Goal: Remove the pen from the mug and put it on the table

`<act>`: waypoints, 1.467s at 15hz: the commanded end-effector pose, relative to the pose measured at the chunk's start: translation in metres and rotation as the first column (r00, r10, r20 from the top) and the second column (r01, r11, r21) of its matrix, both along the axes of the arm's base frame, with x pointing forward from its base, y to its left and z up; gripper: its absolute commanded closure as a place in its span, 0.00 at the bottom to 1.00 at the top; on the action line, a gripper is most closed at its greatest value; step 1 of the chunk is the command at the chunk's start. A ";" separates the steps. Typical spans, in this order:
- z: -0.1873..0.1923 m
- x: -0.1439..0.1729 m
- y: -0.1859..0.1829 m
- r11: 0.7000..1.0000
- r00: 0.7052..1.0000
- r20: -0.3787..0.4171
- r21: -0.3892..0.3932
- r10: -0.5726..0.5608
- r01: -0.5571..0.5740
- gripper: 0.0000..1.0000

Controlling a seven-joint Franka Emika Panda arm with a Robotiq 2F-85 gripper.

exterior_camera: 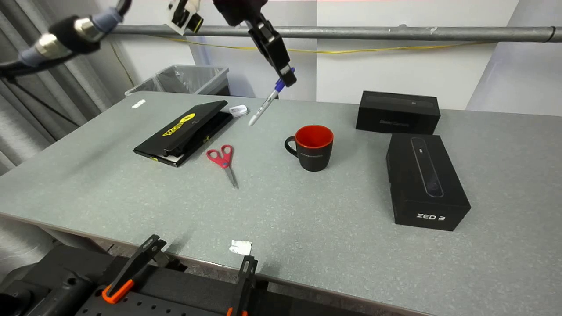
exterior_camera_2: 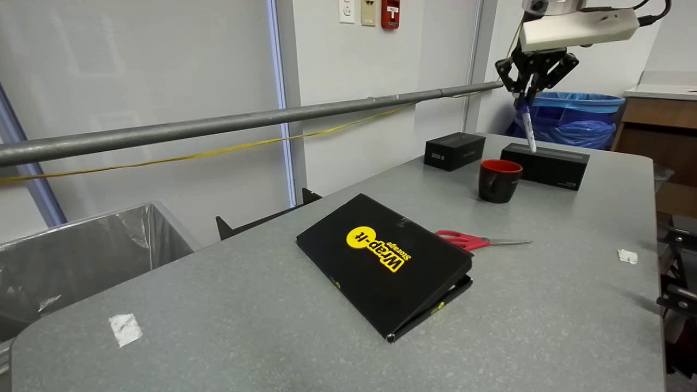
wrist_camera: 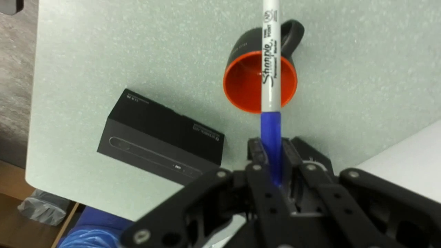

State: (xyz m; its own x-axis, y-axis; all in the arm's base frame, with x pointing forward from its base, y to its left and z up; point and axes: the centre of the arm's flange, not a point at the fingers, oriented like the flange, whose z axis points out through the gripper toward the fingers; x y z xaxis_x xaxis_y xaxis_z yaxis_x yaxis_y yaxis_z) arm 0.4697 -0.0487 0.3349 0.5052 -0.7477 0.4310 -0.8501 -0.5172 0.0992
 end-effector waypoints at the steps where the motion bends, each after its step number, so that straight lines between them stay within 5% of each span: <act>1: -0.047 0.025 0.020 0.997 0.980 -0.182 0.009 0.082 -0.082 0.96; 4: -0.089 0.029 0.035 0.989 0.933 -0.329 0.010 0.144 -0.149 0.96; 11: -0.150 0.039 0.050 0.964 0.850 -0.479 -0.034 0.217 -0.265 0.96; 22: -0.185 0.050 0.051 0.945 0.803 -0.547 -0.061 0.237 -0.321 0.96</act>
State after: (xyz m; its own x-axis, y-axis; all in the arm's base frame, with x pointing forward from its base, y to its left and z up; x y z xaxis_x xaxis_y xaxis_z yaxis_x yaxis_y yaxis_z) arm 0.5095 0.0001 0.1546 0.8363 -0.5307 0.1377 -0.5117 -0.6652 0.5437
